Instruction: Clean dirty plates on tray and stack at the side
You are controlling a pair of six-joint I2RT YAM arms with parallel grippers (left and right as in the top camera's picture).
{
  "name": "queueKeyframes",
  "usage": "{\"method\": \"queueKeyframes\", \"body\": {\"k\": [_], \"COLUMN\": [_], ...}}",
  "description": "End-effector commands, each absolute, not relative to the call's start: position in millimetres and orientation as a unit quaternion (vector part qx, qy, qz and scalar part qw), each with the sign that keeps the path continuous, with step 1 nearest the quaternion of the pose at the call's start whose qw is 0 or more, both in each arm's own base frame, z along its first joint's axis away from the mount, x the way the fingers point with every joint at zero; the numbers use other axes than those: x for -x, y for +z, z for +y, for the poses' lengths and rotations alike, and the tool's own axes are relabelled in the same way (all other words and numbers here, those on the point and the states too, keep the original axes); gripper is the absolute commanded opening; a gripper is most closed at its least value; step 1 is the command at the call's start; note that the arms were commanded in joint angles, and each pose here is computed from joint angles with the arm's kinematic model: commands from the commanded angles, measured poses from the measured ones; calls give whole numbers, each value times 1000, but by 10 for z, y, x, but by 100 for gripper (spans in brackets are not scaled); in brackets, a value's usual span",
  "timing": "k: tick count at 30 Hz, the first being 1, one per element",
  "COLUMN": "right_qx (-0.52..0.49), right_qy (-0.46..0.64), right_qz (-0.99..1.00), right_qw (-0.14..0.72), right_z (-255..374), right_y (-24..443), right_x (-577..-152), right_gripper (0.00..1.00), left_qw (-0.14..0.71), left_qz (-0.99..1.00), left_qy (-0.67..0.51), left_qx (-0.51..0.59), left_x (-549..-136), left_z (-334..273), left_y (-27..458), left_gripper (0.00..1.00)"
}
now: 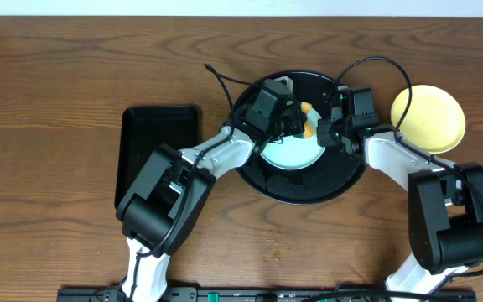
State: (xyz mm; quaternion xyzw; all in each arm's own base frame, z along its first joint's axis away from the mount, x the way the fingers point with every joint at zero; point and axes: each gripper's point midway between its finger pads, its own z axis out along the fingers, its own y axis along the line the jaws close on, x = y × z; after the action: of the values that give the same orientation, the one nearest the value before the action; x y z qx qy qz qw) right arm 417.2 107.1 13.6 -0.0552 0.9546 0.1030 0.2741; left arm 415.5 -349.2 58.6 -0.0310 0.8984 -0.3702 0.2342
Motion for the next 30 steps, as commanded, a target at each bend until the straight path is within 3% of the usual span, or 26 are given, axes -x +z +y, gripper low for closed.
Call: {"method": "queueKeyframes", "body": {"k": [1, 30], "right_qx": [54, 55], "right_qy": [105, 105], "right_qz": [956, 955], "right_qw": [270, 270], "right_z": [1065, 1069], "right_y": [137, 138], "right_x": [-4125, -4126], "right_gripper": [1, 1], "left_qw": [221, 192], "left_qz": [894, 906], "left_qy": [-386, -372], "left_qx": [45, 60], "left_x": [-4127, -4000], "left_z": [-3602, -3726], "left_y": [618, 210], "left_gripper": [8, 8]}}
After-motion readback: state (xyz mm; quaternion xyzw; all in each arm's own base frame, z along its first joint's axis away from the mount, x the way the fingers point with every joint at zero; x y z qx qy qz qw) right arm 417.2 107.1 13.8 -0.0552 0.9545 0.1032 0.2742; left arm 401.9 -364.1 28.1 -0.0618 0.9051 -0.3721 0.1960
